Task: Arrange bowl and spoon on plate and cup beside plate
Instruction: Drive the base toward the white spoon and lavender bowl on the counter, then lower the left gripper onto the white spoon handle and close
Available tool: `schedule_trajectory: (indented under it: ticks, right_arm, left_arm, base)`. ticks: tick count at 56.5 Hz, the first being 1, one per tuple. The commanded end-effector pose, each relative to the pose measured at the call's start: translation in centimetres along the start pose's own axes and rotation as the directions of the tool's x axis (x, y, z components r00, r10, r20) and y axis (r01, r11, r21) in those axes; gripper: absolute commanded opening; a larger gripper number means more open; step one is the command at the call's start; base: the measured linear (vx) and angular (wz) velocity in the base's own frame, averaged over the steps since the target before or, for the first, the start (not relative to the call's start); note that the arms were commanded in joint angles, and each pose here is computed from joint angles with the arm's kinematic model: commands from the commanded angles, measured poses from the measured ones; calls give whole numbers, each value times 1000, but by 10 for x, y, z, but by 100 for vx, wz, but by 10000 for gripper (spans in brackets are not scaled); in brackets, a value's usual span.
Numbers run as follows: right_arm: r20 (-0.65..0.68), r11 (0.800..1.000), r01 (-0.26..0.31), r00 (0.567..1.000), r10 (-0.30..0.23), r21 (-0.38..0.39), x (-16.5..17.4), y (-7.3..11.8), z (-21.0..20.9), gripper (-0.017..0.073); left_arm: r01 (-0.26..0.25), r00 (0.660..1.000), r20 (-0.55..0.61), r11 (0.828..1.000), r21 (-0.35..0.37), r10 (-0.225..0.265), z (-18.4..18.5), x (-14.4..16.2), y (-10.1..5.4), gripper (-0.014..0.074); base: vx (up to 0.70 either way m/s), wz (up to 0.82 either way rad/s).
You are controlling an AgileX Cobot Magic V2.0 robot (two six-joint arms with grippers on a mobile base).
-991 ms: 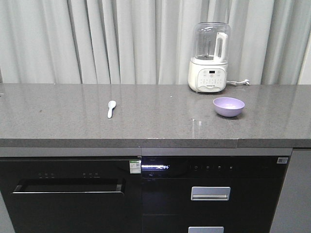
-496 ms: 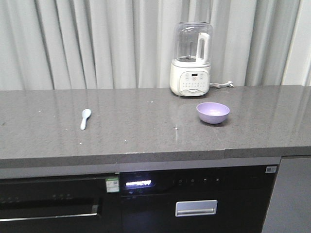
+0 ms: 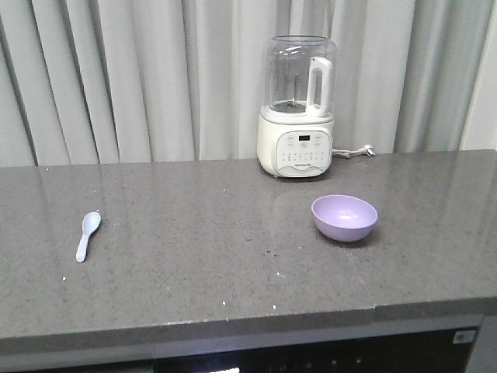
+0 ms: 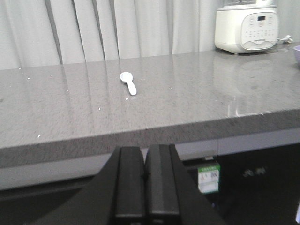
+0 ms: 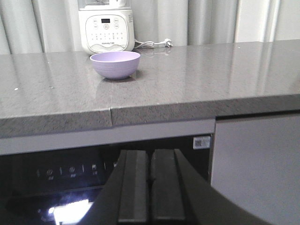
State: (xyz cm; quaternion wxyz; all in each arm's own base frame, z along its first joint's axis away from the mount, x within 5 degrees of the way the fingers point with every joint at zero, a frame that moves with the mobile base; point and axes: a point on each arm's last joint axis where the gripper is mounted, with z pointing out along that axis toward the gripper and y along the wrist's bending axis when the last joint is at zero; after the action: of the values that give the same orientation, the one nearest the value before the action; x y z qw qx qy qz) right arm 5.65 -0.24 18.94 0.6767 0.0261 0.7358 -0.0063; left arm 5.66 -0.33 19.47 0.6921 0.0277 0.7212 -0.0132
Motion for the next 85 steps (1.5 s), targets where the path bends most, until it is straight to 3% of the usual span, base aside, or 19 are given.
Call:
schedule_trajectory:
  ticks: [1, 38, 85]
  right_arm:
    - [84, 1000, 10, 996, -11, 8, -7, 0, 0, -8]
    - [84, 1000, 10, 996, -11, 8, -7, 0, 0, -8]
    - [91, 1000, 10, 996, -11, 8, -7, 0, 0, -8]
  left_arm:
    - [2, 992, 125, 1000, -6, -2, -3, -17, 1, -6]
    - [2, 992, 125, 1000, -6, -2, -3, -17, 1, -6]
    - [-4, 989, 148, 1000, -7, 5, -4, -19, 1, -6]
  base:
    - [45, 3]
    - [43, 12]
    - [6, 2]
